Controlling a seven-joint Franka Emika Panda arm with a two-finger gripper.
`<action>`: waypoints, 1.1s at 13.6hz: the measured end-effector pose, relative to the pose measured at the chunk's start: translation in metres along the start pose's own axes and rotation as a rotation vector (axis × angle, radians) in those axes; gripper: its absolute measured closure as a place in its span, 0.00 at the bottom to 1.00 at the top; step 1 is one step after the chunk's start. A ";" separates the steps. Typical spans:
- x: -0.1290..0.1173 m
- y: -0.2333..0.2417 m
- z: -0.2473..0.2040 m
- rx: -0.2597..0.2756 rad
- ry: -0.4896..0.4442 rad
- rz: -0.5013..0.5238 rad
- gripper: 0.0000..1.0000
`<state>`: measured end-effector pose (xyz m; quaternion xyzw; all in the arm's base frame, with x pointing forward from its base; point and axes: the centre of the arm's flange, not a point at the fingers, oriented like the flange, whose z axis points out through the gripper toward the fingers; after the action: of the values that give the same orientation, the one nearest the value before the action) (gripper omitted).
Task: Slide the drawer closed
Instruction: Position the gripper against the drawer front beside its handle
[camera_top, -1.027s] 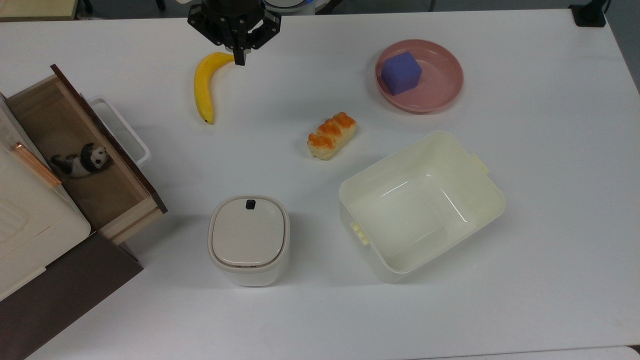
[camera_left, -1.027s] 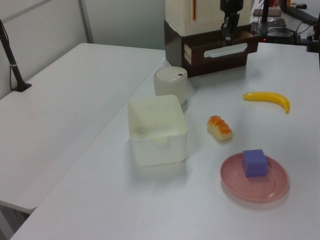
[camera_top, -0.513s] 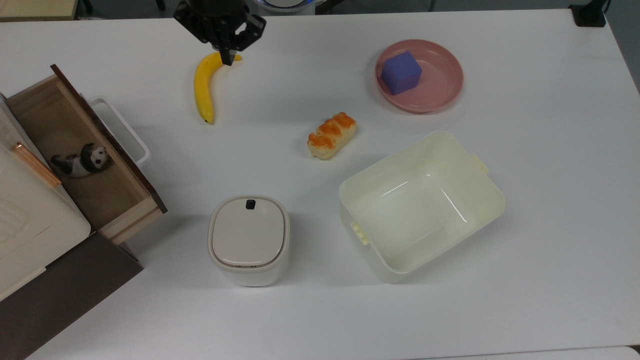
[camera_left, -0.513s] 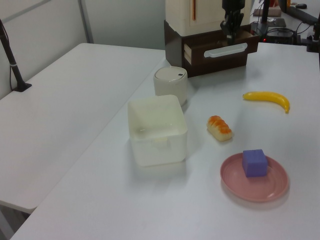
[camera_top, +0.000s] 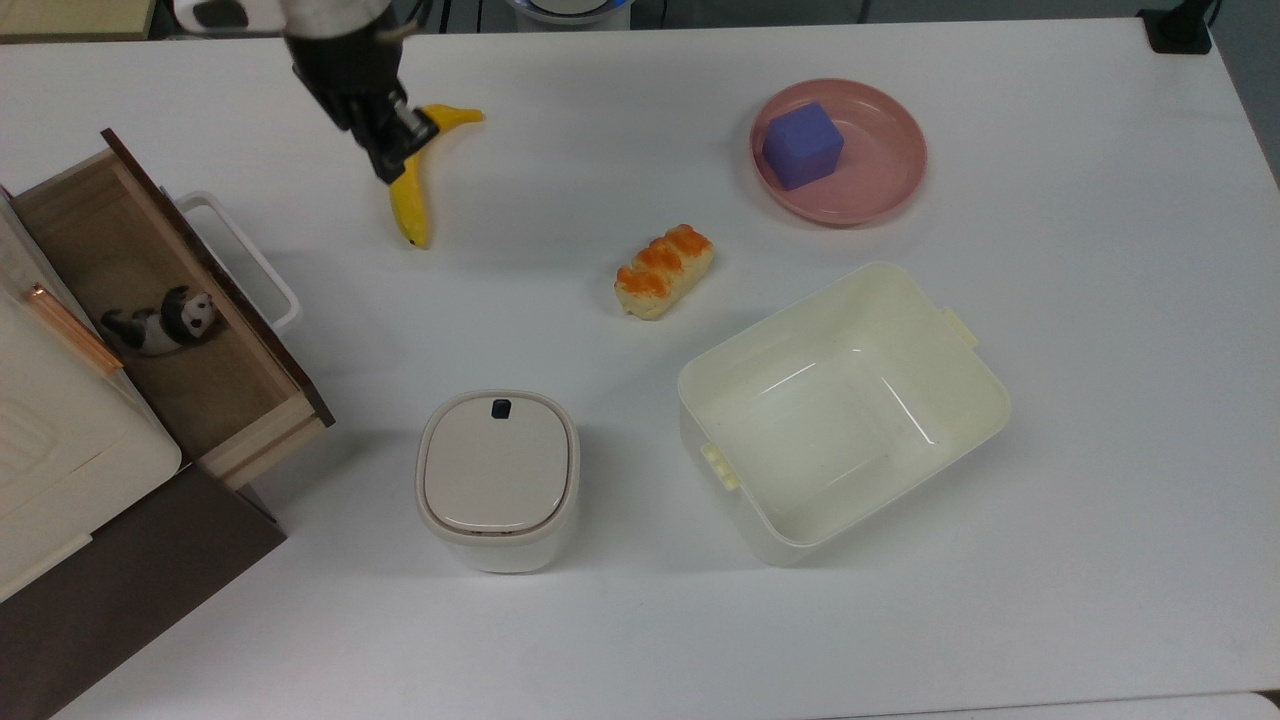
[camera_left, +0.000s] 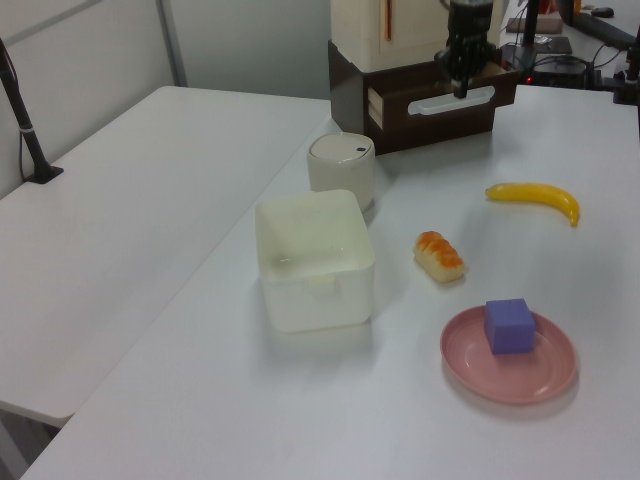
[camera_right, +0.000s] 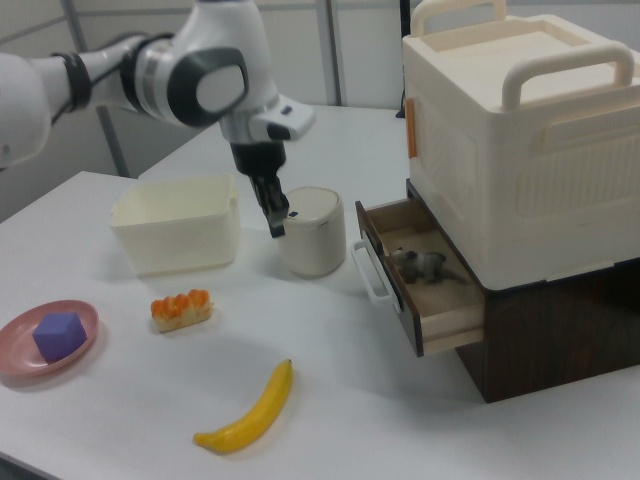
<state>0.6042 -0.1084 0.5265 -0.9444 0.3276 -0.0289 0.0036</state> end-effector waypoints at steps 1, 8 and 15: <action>0.005 0.008 0.018 0.004 0.010 0.051 0.99; 0.039 0.056 0.076 0.005 0.055 0.267 0.99; 0.061 0.070 0.116 -0.030 0.088 0.290 0.99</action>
<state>0.6152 -0.2030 0.4120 -0.8850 0.4606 -0.0647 -0.0207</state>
